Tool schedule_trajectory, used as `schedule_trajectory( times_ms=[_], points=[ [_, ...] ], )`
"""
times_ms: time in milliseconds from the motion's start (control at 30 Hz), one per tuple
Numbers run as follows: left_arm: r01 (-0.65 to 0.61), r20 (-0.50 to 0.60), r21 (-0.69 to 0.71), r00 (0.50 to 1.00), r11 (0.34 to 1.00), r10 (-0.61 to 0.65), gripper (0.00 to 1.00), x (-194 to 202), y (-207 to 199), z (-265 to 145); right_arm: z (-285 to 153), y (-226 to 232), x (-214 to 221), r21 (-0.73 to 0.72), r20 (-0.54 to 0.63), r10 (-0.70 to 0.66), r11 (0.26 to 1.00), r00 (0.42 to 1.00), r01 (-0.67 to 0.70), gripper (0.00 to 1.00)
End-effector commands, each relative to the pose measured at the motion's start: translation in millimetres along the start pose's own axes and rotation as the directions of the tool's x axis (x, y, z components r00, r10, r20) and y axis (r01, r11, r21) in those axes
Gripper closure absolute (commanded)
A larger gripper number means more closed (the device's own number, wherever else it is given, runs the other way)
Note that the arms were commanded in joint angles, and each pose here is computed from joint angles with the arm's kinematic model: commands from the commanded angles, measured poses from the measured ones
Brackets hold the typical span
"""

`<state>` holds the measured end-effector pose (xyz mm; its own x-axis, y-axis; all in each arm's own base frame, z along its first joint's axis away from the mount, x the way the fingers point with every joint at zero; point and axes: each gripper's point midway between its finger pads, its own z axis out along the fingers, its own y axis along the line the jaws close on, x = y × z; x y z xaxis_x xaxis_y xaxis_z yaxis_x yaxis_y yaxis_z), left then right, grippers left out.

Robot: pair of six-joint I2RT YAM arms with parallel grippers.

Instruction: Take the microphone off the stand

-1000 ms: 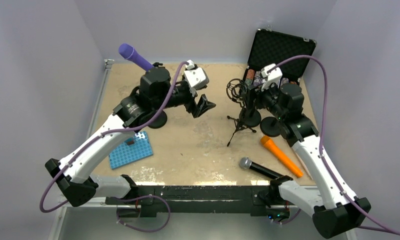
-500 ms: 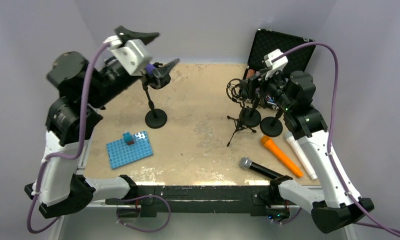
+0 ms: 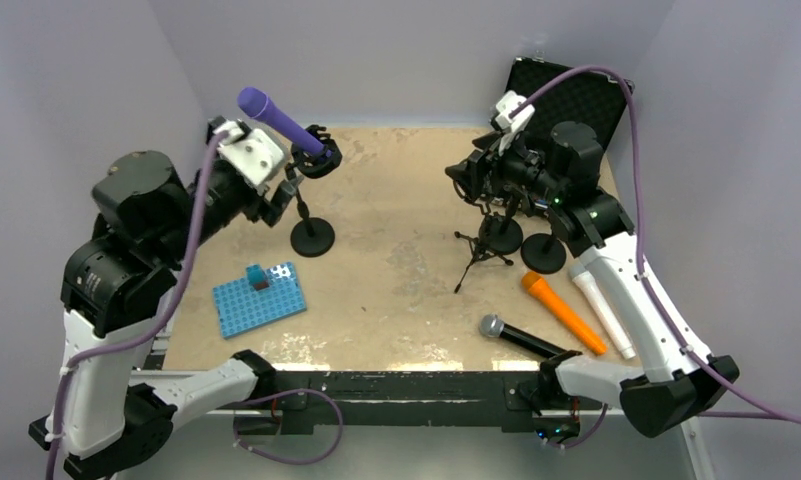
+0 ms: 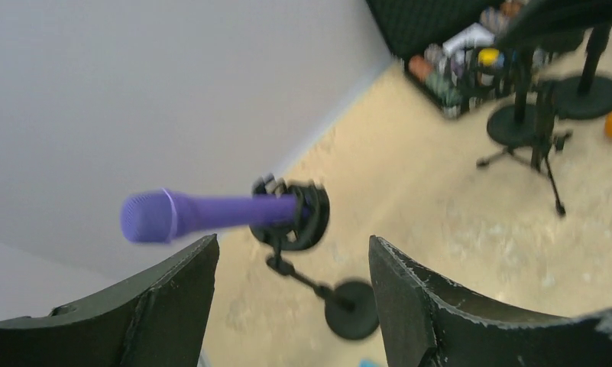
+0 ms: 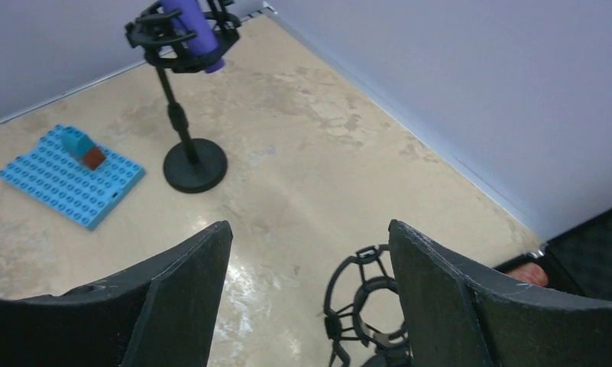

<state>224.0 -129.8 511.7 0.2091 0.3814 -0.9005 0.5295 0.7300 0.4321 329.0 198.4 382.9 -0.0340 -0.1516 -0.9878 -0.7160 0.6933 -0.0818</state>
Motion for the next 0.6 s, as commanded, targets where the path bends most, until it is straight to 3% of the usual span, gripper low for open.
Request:
schedule_trajectory(
  times_ms=[0, 133, 367, 567],
  points=[
    [-0.01, -0.385, 0.013, 0.923, 1.0, 0.015, 0.25, 110.0, -20.5, -10.0, -0.4, 23.5, -25.1, -0.094, 0.069, -0.027, 0.995, 0.997, 0.033, 0.22],
    [-0.024, -0.417, -0.005, 0.909, 1.0, 0.02, 0.25, 145.8, -28.5, -12.5, 1.0, 38.8, -22.7, -0.151, 0.071, -0.032, 0.988, 0.997, 0.042, 0.23],
    [0.148, -0.463, -0.012, 0.876, 0.989, -0.137, 0.26, 178.9, -41.0, 1.8, 10.8, 74.5, -35.6, -0.325, 0.112, -0.072, 0.94, 0.991, 0.105, 0.24],
    [0.213, -0.375, -0.001, 0.906, 0.977, -0.198, 0.25, 202.5, -48.8, 33.5, 30.5, 76.2, -46.0, -0.355, 0.103, 0.011, 0.934, 0.995, 0.026, 0.24]
  ],
)
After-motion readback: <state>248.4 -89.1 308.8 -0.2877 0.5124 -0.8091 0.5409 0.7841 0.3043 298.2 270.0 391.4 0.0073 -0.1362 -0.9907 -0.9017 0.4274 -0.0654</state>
